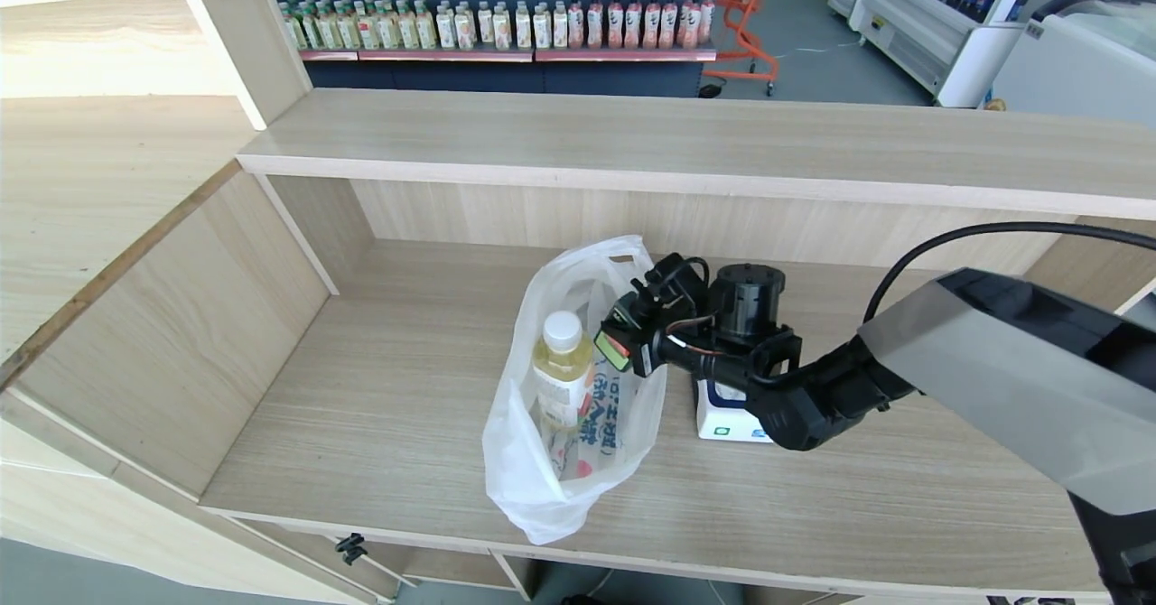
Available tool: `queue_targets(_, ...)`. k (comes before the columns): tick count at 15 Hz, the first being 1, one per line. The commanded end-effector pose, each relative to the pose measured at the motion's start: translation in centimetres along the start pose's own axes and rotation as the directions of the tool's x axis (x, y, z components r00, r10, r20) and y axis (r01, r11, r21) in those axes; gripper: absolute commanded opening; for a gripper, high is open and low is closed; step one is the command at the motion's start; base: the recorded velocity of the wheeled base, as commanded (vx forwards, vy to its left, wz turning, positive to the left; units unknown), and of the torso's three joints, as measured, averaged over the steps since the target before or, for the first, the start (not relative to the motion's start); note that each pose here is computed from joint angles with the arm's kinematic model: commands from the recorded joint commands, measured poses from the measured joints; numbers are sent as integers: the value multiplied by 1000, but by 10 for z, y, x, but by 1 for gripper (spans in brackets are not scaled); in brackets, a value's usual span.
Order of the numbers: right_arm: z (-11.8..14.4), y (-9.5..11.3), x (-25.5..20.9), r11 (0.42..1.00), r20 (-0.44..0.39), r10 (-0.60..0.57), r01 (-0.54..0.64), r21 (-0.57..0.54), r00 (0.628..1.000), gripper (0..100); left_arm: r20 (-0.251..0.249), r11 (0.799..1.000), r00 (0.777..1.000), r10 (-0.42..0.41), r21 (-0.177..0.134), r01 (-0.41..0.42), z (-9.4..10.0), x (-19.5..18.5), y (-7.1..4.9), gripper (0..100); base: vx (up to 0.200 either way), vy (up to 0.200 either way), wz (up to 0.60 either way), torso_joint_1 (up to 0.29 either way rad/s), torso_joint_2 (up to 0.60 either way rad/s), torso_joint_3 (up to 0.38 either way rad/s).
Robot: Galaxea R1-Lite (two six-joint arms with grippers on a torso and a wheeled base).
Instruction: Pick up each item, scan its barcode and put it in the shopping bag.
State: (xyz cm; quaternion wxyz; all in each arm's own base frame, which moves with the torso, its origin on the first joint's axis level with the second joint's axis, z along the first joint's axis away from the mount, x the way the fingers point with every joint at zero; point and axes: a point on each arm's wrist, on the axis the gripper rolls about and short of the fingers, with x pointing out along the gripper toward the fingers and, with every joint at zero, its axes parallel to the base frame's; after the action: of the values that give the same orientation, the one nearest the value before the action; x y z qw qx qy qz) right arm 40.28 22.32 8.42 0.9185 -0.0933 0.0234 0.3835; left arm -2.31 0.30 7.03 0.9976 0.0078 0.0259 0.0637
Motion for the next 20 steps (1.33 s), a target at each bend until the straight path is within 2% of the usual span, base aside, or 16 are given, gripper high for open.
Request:
queue_targets(1,-15,4,17,1000,-2,13,-13,-3,1000,0,0,1000,1000,-1,0,1,0,0,0,100,0,0,0,0,0,0)
queue_targets(6,-30,2,25,1000,-20,12,-13,-26,1000,0,0,1000,1000,-1,0,1,0,0,0,100,0,0,0,0,0,0)
queue_targets(7,-32,2,25,1000,-22,11,-12,-25,1000,100,0,1000,1000,1,0,-1,0,0,0,100,0,0,0,0,0,0)
queue_targets(9,-24,1,24,1000,-3,9,-9,15,1000,100,0,1000,1000,-1,0,1,0,0,0,100,0,0,0,0,0,0)
queue_targets(11,5,-2,16,995,51,1,-6,101,999,100,0,1000,1000,-1,0,1,0,0,0,100,0,0,0,0,0,0)
queue_targets(12,39,-6,-1,982,99,-12,-7,187,995,100,0,1000,1000,1,0,-1,0,0,0,100,0,0,0,0,0,0)
queue_targets(13,61,-7,-20,965,100,-19,-8,261,995,100,0,1000,1000,-1,0,1,0,0,0,100,0,0,0,0,0,0)
queue_targets(16,108,4,-102,934,107,-32,-8,357,994,100,0,1000,1000,1,0,-1,0,0,0,100,0,0,0,0,0,0)
queue_targets(17,117,14,-146,924,97,-37,-3,383,995,100,0,1000,1000,1,0,-1,0,0,0,100,0,0,0,0,0,0)
queue_targets(18,114,19,-180,921,75,-60,26,390,995,100,0,1000,1000,-1,0,1,0,0,0,100,0,0,0,0,0,0)
queue_targets(20,86,29,-258,940,-13,-150,147,309,989,100,0,1000,1000,-1,0,1,0,0,0,100,0,0,0,0,0,0)
